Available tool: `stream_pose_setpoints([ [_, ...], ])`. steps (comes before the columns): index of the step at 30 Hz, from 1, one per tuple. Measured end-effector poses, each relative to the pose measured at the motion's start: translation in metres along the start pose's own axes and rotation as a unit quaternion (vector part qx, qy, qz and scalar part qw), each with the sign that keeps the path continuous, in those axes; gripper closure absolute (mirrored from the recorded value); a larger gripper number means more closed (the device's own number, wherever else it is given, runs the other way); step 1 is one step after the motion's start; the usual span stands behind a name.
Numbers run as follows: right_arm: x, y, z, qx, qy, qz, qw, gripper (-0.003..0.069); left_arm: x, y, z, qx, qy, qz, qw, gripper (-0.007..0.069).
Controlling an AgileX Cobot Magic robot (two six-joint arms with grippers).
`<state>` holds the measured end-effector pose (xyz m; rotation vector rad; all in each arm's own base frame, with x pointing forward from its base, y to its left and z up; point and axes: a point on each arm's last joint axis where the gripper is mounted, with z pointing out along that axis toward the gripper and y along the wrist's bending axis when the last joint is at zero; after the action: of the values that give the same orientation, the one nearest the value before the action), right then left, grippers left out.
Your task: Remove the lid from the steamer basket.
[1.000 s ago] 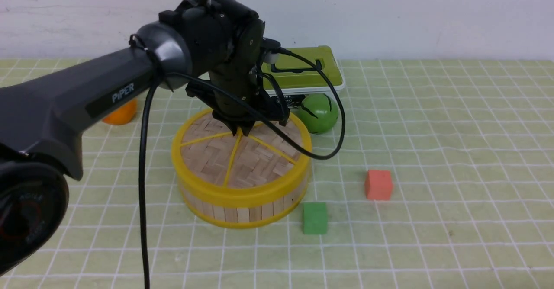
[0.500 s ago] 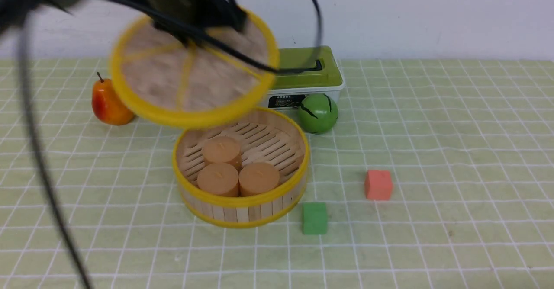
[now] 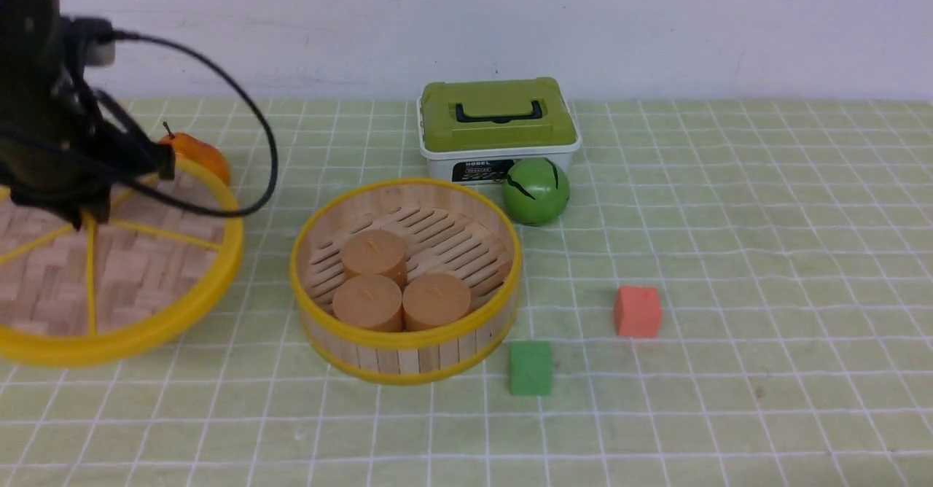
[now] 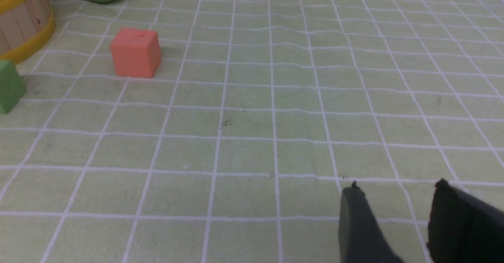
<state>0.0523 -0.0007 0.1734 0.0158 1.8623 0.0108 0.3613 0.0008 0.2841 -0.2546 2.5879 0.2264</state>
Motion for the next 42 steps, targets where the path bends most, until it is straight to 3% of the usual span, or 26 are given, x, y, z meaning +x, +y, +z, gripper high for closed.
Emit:
stream_pose_setpoints([
  [10,0.0,0.0,0.0,0.0,0.0,0.0,1.0,0.0418,0.013,-0.013,0.072,0.016,0.018,-0.029,0.999,0.0515],
  [13,0.0,0.0,0.0,0.0,0.0,0.0,1.0,0.0418,0.013,-0.015,0.075,0.02,0.019,-0.034,0.999,0.0467],
  [16,0.0,0.0,0.0,0.0,0.0,0.0,1.0,0.0418,0.011,-0.014,0.069,0.023,0.012,-0.041,0.999,0.0347],
  [17,0.0,0.0,0.0,0.0,0.0,0.0,1.0,0.0418,0.011,-0.014,0.069,0.022,0.012,-0.041,0.999,0.0339],
  [19,0.0,0.0,0.0,0.0,0.0,0.0,1.0,0.0418,0.007,-0.01,0.05,0.025,-0.006,-0.046,0.999,0.027],
  [22,0.0,0.0,0.0,0.0,0.0,0.0,1.0,0.0418,-0.002,-0.001,0.004,0.039,-0.057,-0.059,0.996,0.0253],
  [25,0.0,0.0,0.0,0.0,0.0,0.0,1.0,0.0418,-0.005,0.008,-0.041,0.059,-0.104,-0.07,0.99,0.0281],
  [29,0.0,0.0,0.0,0.0,0.0,0.0,1.0,0.0418,0.012,0.036,-0.159,0.107,-0.257,-0.087,0.957,0.0477],
  [33,0.0,0.0,0.0,0.0,0.0,0.0,1.0,0.0418,0.059,0.058,-0.228,0.141,-0.355,-0.095,0.919,0.0638],
  [39,0.0,0.0,0.0,0.0,0.0,0.0,1.0,0.0418,0.14,0.075,-0.249,0.164,-0.41,-0.103,0.891,0.0638],
  [42,0.0,0.0,0.0,0.0,0.0,0.0,1.0,0.0418,0.185,0.075,-0.222,0.171,-0.393,-0.106,0.897,0.0638],
])
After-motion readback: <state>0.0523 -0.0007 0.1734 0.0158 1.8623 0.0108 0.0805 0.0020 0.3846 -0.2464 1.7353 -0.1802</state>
